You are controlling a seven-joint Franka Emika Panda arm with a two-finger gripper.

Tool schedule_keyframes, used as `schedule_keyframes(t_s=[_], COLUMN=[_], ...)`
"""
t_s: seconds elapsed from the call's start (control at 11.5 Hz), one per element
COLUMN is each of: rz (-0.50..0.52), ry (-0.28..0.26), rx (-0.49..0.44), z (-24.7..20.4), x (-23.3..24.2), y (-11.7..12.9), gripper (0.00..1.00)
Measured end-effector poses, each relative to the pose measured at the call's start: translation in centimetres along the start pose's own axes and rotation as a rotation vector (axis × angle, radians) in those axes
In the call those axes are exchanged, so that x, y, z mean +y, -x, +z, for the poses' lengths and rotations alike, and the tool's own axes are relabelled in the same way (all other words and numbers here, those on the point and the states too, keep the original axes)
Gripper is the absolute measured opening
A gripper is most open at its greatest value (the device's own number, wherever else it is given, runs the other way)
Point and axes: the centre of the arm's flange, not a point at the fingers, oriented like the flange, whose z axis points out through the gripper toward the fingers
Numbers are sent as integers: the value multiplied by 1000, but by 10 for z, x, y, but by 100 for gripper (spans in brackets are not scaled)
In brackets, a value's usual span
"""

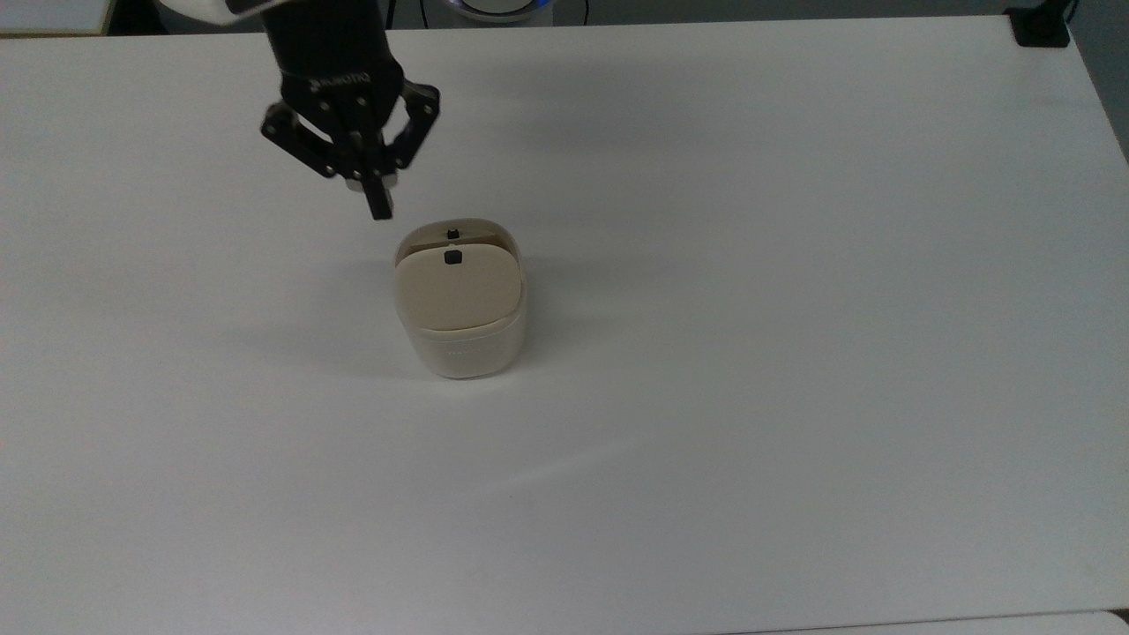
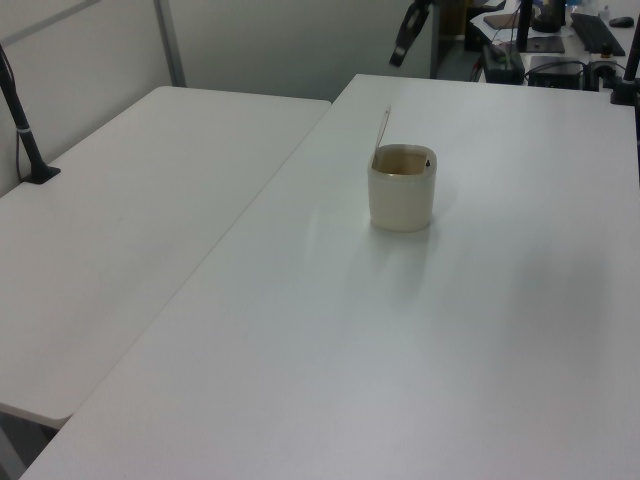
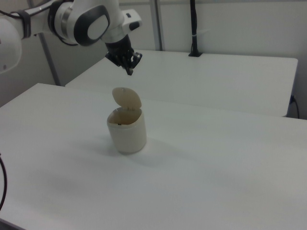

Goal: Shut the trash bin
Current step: 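Lower the gripper onto the raised lid, pushing it down shut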

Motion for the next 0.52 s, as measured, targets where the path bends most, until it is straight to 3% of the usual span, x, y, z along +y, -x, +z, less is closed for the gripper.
schedule_keyframes(t_s=[0.26, 0.52], rz=[-45, -27], ry=[-18, -7], rx=[-49, -56], z=[60, 93], x=[-37, -52], y=[-6, -8], gripper=[1, 1])
